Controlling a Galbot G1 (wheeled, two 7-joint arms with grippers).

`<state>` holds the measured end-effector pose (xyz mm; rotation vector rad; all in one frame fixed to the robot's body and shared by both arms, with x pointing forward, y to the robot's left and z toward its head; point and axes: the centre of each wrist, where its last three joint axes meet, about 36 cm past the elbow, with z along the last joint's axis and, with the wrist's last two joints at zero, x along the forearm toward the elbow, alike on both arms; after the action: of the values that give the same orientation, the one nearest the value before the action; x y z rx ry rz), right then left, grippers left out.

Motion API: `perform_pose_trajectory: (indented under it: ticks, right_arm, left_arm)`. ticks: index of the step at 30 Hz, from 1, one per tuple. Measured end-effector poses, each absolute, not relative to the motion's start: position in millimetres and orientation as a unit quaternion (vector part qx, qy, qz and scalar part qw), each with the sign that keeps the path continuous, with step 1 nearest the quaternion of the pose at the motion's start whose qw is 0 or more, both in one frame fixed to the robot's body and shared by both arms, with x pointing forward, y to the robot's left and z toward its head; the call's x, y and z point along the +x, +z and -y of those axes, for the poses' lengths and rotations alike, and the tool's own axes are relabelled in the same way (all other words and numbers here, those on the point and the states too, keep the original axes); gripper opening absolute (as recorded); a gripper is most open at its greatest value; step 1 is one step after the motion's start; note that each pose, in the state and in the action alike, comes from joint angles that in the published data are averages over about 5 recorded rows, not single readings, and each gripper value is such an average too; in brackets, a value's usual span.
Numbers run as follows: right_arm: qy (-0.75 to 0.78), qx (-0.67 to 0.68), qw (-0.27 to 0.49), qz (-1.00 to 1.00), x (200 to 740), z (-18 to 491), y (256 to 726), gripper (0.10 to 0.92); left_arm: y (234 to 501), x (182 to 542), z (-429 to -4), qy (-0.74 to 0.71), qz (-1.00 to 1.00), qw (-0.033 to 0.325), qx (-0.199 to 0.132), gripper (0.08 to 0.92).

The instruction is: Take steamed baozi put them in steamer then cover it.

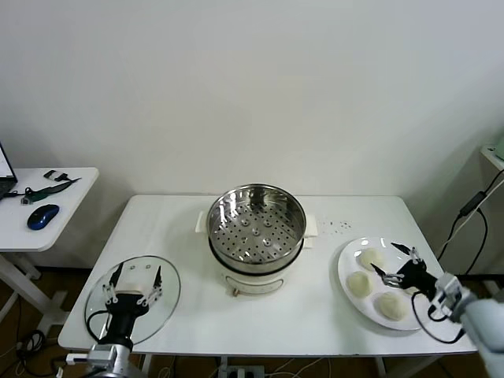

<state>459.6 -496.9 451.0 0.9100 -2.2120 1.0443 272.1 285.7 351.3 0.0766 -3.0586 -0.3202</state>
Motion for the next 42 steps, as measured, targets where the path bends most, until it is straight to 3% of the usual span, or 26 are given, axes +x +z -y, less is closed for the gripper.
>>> perform_pose_trajectory:
  ticks: [14, 29, 42]
  right_arm:
    - [0.495, 0.424, 0.389, 0.652, 546.5, 499.9, 490.5, 0.823]
    - [0.522, 0.464, 0.429, 0.573, 625.1, 448.6, 475.6, 0.823]
    - [0.535, 0.486, 0.446, 0.529, 658.9, 409.4, 451.4, 0.82]
  left_arm:
    - [349.6, 276.8, -296.7, -0.114, 0.992, 0.043, 0.04, 0.823]
    - [348.5, 277.1, -308.0, -0.121, 0.99, 0.05, 0.059, 0.823]
    - [349.5, 277.5, -316.4, -0.124, 0.988, 0.052, 0.071, 0.823]
